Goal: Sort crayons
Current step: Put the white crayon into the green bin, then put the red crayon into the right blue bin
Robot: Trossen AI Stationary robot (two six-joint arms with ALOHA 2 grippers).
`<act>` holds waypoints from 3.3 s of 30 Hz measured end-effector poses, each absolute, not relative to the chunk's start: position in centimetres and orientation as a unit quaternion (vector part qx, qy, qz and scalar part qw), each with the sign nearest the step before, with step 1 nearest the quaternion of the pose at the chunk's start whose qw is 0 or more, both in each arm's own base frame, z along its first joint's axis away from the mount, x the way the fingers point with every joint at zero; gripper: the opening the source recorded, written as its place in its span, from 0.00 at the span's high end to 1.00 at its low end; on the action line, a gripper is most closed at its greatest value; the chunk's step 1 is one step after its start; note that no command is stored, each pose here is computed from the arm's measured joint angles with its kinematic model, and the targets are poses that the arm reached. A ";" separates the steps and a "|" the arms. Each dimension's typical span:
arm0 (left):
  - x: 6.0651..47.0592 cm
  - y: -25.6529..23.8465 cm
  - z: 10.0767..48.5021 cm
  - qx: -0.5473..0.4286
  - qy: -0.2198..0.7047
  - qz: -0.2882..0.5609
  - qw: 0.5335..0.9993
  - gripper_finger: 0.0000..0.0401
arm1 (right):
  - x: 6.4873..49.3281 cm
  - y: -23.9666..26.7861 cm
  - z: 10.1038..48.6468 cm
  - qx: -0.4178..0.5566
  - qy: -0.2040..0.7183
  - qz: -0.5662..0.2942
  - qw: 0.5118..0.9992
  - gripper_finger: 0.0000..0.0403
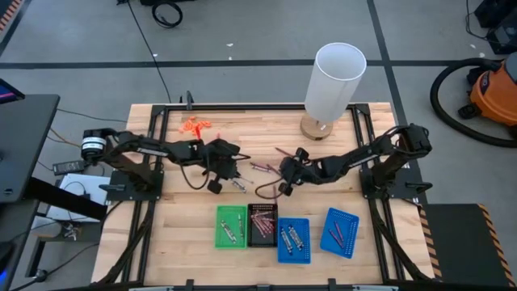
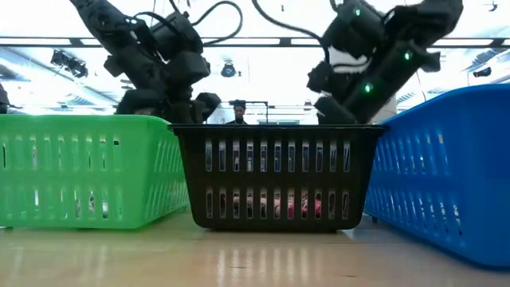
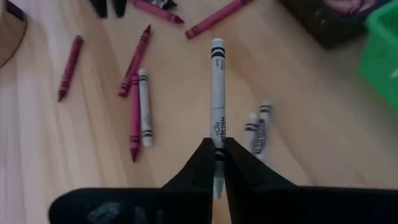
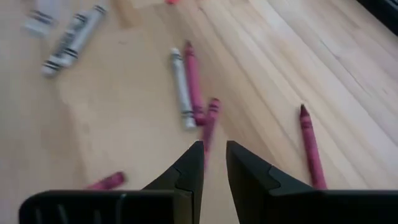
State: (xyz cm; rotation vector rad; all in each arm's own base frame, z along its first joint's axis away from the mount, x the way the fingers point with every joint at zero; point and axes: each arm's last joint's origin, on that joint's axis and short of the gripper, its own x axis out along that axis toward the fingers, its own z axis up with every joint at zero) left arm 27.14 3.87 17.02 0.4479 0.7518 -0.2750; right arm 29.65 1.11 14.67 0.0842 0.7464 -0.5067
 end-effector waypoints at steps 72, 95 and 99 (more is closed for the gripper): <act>24.6 -9.3 16.8 0.207 0.412 -0.209 0.862 0.77 | 27.5 -13.7 15.6 0.137 0.360 -0.335 0.860 0.71; 25.0 -9.1 19.3 0.240 0.466 -0.158 0.837 0.67 | 27.8 -13.1 15.6 0.122 0.364 -0.314 0.868 0.71; 24.9 -9.1 20.1 0.262 0.461 -0.128 0.838 0.67 | 27.8 -13.1 15.7 0.127 0.366 -0.305 0.870 0.71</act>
